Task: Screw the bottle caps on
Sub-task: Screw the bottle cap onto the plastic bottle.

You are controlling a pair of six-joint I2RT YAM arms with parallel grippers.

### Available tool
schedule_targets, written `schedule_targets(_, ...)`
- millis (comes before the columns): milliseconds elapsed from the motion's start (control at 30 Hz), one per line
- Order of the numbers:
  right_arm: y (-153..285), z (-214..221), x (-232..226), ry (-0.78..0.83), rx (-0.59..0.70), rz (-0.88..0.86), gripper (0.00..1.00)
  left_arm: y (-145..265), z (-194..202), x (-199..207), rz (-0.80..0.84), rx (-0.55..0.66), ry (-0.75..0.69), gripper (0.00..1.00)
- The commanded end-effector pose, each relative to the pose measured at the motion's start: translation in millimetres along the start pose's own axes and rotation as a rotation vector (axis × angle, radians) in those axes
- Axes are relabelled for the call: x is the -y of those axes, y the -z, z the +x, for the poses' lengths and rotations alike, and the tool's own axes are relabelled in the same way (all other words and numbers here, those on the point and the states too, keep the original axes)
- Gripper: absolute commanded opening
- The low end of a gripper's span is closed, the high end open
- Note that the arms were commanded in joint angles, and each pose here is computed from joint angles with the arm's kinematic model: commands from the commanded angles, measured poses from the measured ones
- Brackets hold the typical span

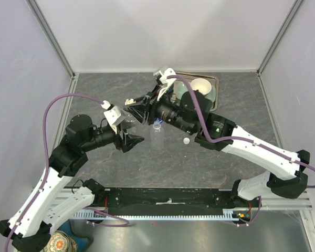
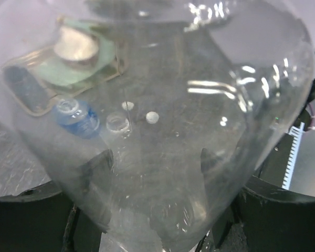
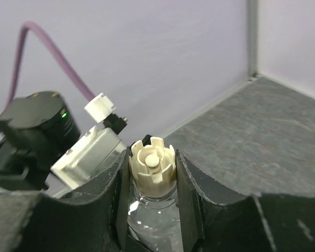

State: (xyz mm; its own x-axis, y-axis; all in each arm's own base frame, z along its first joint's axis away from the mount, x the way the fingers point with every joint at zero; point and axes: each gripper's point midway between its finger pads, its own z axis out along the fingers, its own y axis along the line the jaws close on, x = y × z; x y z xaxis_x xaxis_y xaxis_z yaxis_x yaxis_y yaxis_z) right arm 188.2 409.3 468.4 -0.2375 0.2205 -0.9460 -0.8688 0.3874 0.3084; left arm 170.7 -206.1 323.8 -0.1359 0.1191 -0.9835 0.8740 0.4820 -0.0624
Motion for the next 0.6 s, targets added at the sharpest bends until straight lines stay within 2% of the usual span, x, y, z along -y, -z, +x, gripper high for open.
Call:
schedule_targets(0, -3.1, 55.6, 44.6, 0.029, -0.121, 0.427, 0.00, 16.2, -65.7, -25.1, -0.176, 0.214, -0.122, 0.17)
schedule_targets(167, -3.8, 51.9, 47.4, 0.089, -0.102, 0.605, 0.02, 19.6, -64.3, -38.3, -0.253, 0.207, -0.115, 0.19)
schedule_targets(267, -5.3, 40.3, 47.7, 0.096, -0.077, 0.634, 0.16, 21.4, -63.6, -43.0, -0.280, 0.204, -0.114, 0.20)
schedule_targets(367, -5.0, 20.2, 39.1, 0.087, -0.046, 0.602, 0.51, 20.5, -59.6, -45.1, -0.288, 0.193, -0.113, 0.20)
schedule_targets(400, -5.5, 10.8, 28.0, 0.084, -0.042, 0.534, 0.66, 20.4, -58.5, -44.9, -0.287, 0.192, -0.113, 0.21)
schedule_targets(467, -5.0, -7.4, 11.1, 0.061, -0.002, 0.441, 0.83, 19.1, -56.2, -43.1, -0.274, 0.188, -0.112, 0.21)
schedule_targets(500, 4.2, -24.3, 4.7, 0.046, 0.032, 0.400, 0.95, 18.9, -56.2, -41.7, -0.267, 0.189, -0.114, 0.21)
schedule_targets(567, 9.4, -37.8, -9.5, 0.043, 0.050, 0.291, 0.98, 17.1, -55.1, -36.3, -0.236, 0.190, -0.112, 0.21)
